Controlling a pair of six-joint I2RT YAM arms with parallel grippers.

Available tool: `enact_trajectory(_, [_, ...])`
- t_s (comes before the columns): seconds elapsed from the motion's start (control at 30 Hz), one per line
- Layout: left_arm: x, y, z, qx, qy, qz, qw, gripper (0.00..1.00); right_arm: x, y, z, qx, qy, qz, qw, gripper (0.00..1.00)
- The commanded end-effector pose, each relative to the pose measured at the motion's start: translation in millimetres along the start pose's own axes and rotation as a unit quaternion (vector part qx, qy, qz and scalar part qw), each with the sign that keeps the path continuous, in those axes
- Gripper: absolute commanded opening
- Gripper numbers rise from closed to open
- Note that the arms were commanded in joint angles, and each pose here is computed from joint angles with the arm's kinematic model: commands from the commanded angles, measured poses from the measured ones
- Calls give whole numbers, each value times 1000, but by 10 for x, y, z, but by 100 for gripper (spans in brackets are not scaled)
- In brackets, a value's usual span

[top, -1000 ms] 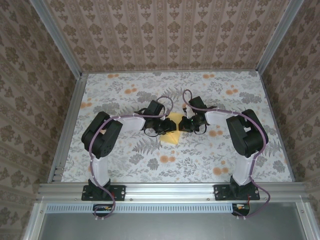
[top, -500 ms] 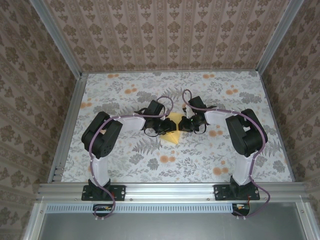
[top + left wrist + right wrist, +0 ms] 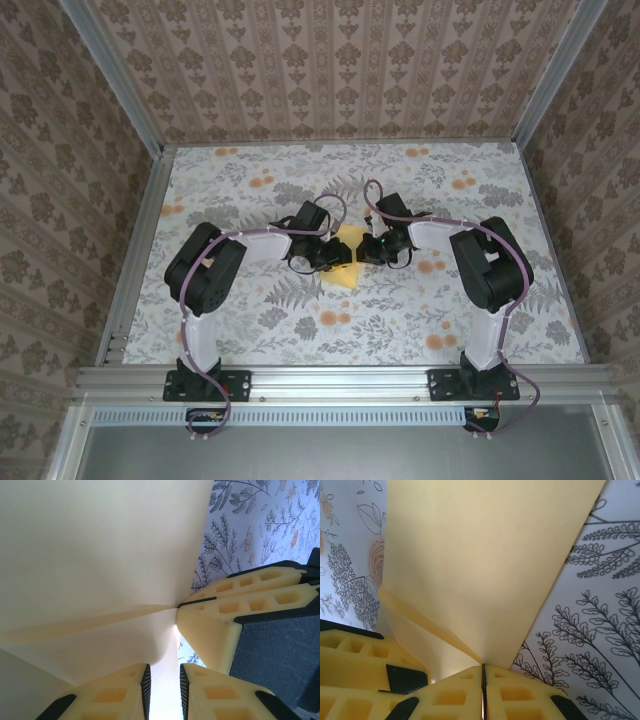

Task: Fold a paper plane with a square sheet of paper (pick it up from the middle)
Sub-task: Fold the triangle a second time at the center of the table.

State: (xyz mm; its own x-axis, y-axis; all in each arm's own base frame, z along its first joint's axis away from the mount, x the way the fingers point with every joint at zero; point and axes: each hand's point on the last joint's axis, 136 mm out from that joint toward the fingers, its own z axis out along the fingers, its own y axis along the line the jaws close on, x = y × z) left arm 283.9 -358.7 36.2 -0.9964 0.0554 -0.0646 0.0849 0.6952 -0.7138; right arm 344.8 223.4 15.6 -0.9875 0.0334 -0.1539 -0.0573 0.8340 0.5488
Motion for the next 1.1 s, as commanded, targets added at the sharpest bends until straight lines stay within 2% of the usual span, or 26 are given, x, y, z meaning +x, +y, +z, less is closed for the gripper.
enact_trajectory(0.0, [3,19,59,-7,9,10,1000,24,38,-52,14,21,11,-4,1000,9])
enact_trajectory(1.07, [28,57,88,-8,14,5,1000,24,106,-97,-74,37,7,7,999,11])
